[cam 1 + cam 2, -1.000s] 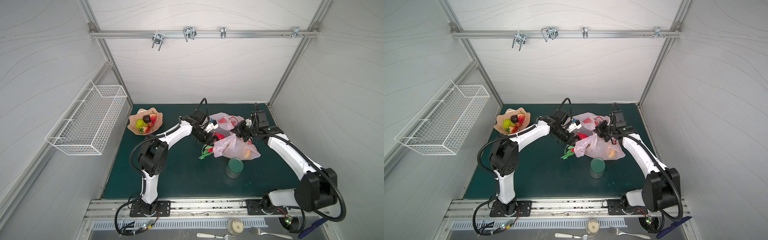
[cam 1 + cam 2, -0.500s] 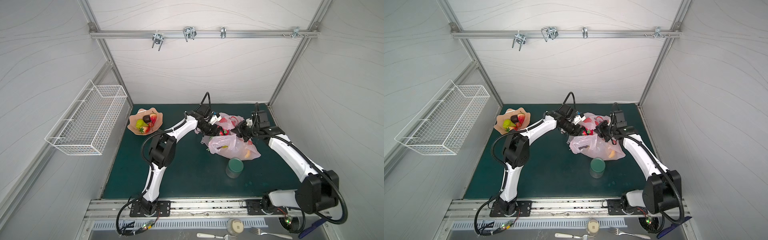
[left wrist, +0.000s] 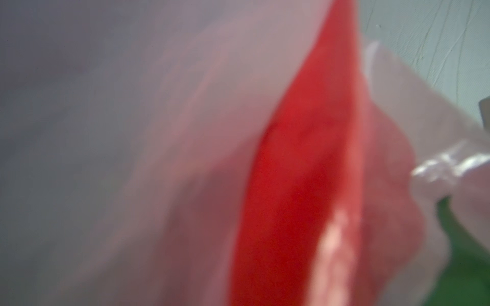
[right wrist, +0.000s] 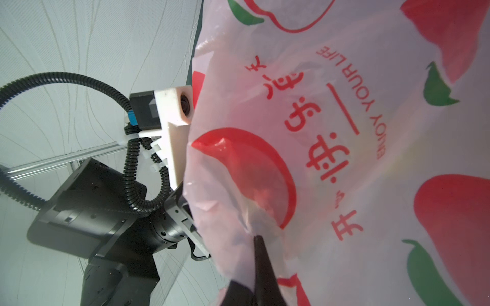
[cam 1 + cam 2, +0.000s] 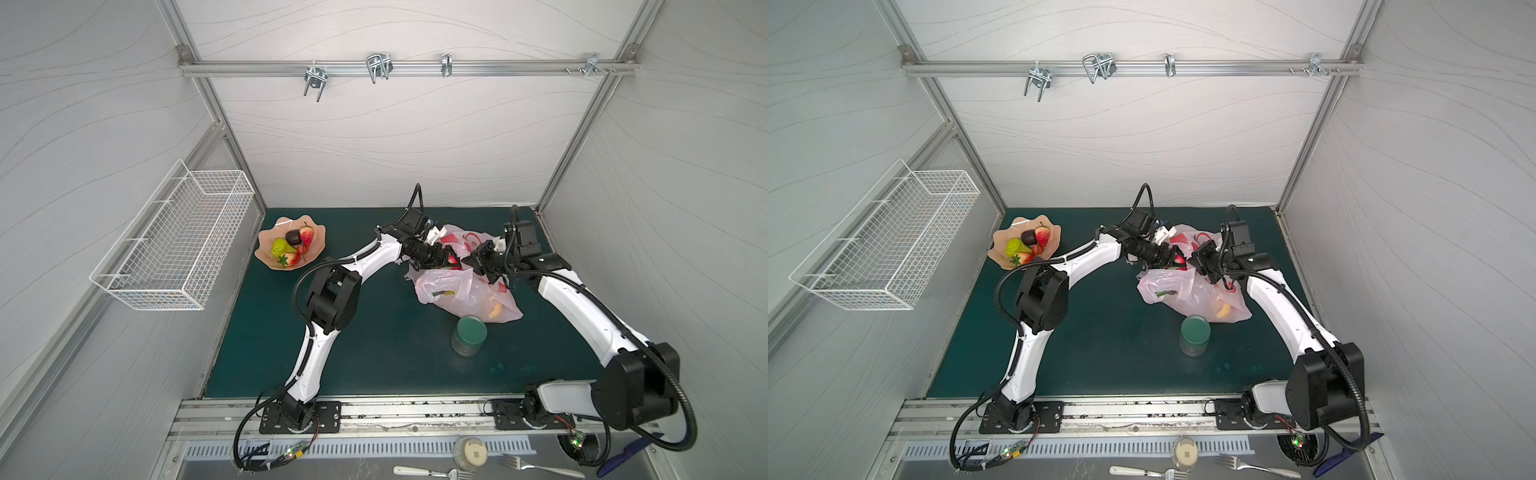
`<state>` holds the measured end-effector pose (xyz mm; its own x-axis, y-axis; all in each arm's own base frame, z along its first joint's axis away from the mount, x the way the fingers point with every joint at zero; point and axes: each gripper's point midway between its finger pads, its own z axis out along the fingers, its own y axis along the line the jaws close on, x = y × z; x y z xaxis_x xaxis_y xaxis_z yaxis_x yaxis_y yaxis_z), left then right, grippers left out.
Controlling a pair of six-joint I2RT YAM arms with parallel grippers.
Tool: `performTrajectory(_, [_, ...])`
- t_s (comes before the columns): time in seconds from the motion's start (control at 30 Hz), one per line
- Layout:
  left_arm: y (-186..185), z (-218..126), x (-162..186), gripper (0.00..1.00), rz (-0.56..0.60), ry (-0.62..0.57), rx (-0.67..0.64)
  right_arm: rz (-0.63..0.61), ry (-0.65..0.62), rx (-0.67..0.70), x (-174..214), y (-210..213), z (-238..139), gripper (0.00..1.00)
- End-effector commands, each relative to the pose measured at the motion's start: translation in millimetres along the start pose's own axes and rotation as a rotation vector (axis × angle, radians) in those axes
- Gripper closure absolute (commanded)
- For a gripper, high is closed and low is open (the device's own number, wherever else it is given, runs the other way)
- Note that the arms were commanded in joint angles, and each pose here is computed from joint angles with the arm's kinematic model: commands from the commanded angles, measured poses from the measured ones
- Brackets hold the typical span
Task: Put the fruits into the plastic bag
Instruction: 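Push the held dragon fruit into the bag beside the right gripper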
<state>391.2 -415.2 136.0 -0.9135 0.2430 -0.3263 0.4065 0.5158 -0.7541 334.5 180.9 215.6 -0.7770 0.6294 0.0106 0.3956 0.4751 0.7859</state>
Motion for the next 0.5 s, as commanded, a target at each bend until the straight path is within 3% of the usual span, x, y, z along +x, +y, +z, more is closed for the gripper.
performTrajectory(0.0, [-40,8,-11,0.63,0.033,-0.063,0.094,0.002,-0.002,-0.015,5,3,-10,1.0])
performTrajectory(0.47, [-47,35,18,0.62,-0.176,-0.094,0.075,0.007,-0.016,-0.028,7,1,-15,1.0])
